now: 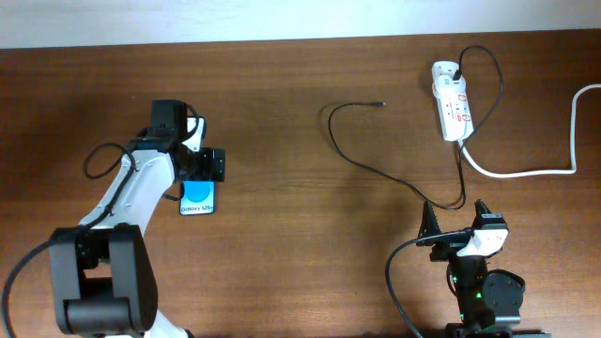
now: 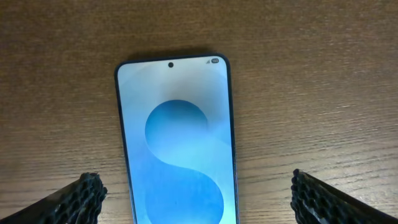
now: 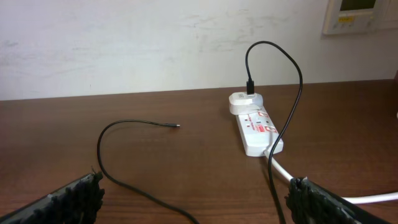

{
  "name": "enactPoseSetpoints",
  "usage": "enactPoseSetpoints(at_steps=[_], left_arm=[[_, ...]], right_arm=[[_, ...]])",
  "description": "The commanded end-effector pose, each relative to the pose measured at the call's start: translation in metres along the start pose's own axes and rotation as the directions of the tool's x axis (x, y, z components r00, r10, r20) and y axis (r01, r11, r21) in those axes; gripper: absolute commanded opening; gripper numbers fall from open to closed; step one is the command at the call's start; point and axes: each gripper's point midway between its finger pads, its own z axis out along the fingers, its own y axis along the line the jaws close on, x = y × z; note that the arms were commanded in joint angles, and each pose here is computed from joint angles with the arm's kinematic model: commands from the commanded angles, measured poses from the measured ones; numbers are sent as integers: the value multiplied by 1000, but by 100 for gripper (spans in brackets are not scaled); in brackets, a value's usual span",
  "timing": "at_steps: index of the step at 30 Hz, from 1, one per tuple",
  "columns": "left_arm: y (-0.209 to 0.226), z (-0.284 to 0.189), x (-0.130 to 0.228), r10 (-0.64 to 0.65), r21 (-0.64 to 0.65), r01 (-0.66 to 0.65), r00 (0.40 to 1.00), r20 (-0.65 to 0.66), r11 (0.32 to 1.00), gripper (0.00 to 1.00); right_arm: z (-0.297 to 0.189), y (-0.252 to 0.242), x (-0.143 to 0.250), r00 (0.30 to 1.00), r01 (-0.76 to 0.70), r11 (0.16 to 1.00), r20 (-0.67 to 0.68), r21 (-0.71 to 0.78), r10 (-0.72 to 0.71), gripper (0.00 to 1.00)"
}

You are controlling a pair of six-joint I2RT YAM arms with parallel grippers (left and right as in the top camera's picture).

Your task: Plug charger to phone and switch on socket

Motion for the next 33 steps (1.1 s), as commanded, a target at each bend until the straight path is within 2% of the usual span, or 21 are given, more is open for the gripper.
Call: enactPoseSetpoints(at_steps=[1,11,17,33], left_arm=[[5,13,-1,9,-12,-9,1000,-18,1000,99],[5,34,-2,9,-12,-9,1000,-23,1000,99],[15,34,-3,5,-72,-6,1000,-21,997,99],[15,36,-1,5,-72,-7,1000,-23,997,99]], right_arm=[[0,0,3,1000,-4,1000,-5,4,4,98],[0,0,3,1000,-4,1000,-5,4,4,98],[0,0,3,1000,-4,1000,-5,4,4,98],[0,0,3,1000,-4,1000,-5,4,4,98]])
